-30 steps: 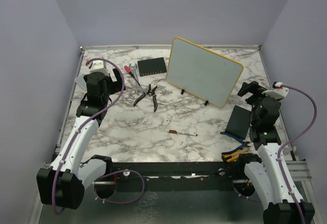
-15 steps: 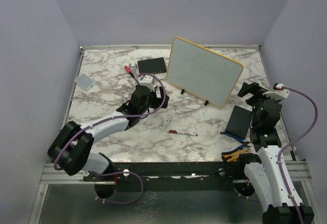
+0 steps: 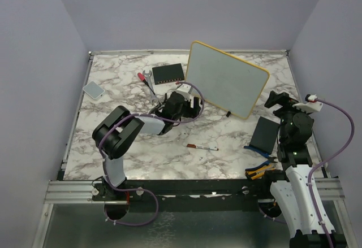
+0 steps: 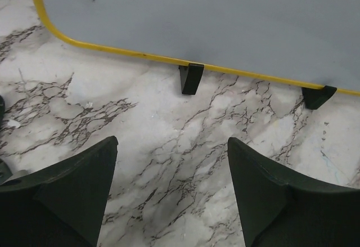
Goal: Write a sentence on the whiteboard
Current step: Move the whiteboard stand to the center of the board.
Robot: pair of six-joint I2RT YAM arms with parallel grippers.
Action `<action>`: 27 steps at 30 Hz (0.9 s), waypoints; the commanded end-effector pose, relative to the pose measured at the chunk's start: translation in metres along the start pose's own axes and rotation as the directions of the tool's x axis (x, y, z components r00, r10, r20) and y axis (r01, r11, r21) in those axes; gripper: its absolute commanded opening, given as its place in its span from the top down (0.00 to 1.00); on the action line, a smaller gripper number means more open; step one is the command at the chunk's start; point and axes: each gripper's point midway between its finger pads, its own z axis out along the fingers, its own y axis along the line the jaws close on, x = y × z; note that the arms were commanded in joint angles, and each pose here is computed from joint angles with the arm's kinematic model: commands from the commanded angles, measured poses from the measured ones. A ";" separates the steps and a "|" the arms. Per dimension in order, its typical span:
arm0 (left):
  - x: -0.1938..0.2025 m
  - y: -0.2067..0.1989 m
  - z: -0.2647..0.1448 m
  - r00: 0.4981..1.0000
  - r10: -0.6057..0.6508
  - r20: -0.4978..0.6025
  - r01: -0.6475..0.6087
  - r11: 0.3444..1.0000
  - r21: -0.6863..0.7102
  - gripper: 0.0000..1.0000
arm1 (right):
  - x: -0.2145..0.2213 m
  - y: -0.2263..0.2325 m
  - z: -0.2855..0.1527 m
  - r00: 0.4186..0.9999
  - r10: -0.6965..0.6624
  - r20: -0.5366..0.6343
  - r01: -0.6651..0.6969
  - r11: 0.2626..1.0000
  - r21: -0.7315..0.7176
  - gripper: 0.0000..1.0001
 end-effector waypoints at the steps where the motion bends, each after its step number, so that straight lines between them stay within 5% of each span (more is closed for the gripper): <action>1: 0.000 -0.017 0.022 0.997 0.073 0.023 -0.074 0.995 0.061 0.22 | 0.004 -0.008 -0.001 1.000 -0.004 -0.005 0.004 0.999 0.033 0.02; 27: 0.038 0.001 0.081 0.972 0.217 -0.094 -0.223 0.973 -0.056 0.49 | 0.009 -0.009 0.004 1.000 -0.008 -0.016 0.008 0.999 0.042 0.02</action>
